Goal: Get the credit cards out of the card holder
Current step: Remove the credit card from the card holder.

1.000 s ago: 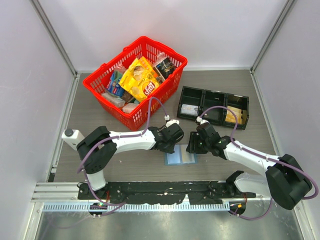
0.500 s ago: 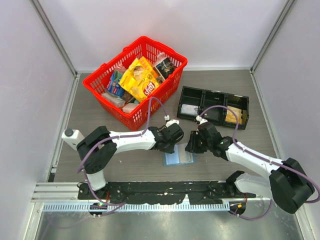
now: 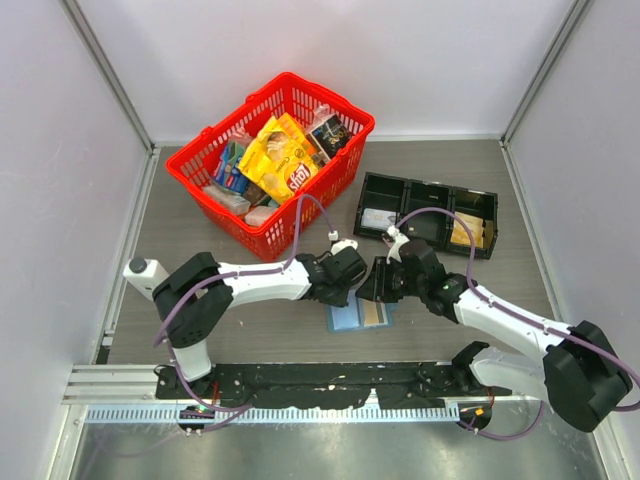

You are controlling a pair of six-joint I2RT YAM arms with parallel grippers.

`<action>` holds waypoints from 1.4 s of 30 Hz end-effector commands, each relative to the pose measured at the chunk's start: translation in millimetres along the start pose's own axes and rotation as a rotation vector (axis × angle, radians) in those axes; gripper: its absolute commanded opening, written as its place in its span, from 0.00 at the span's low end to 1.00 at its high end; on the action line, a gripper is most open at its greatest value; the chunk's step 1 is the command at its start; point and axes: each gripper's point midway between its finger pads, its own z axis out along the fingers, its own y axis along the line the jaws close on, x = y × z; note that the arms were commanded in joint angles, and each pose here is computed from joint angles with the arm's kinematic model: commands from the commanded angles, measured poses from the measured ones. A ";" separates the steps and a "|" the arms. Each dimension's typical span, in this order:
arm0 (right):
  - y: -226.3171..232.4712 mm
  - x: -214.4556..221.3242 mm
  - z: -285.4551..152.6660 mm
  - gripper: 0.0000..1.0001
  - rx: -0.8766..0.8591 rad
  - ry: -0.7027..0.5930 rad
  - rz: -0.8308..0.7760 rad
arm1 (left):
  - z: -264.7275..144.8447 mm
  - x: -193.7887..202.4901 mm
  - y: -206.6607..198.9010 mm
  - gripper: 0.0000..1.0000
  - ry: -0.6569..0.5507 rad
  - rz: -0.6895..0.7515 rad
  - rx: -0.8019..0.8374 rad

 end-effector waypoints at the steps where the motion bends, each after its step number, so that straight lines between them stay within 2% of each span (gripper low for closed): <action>1: 12.9 -1.0 3.3 0.27 -0.068 0.001 -0.002 | -10.2 -10.8 -1.6 0.23 -0.049 -0.025 0.028; 5: 14.9 5.3 6.8 0.32 -0.089 0.033 0.003 | -15.0 -12.5 3.0 0.24 -0.062 -0.041 0.025; 8: 16.7 6.0 10.9 0.41 -0.104 0.038 -0.003 | -19.5 -14.7 8.7 0.24 -0.076 -0.059 0.014; 18: 20.6 15.6 21.8 0.50 -0.116 0.092 -0.016 | -42.1 -20.8 21.3 0.25 -0.142 -0.109 0.009; 23: 23.8 17.2 23.0 0.68 -0.127 0.105 -0.026 | -52.6 -24.0 26.1 0.25 -0.167 -0.122 0.007; 27: 24.9 16.5 22.0 0.75 -0.130 0.100 -0.035 | -60.0 -25.3 26.9 0.26 -0.180 -0.128 0.015; 32: 21.8 11.0 19.7 0.76 -0.109 0.066 -0.039 | -68.2 -31.0 21.5 0.27 -0.196 -0.138 0.049; 39: 10.5 2.5 14.7 0.68 -0.083 0.005 -0.023 | -67.3 -34.2 -14.7 0.25 -0.152 -0.117 0.202; 42: 7.5 4.4 14.6 0.64 -0.116 -0.001 0.011 | -55.8 -29.2 -24.1 0.24 -0.103 -0.090 0.217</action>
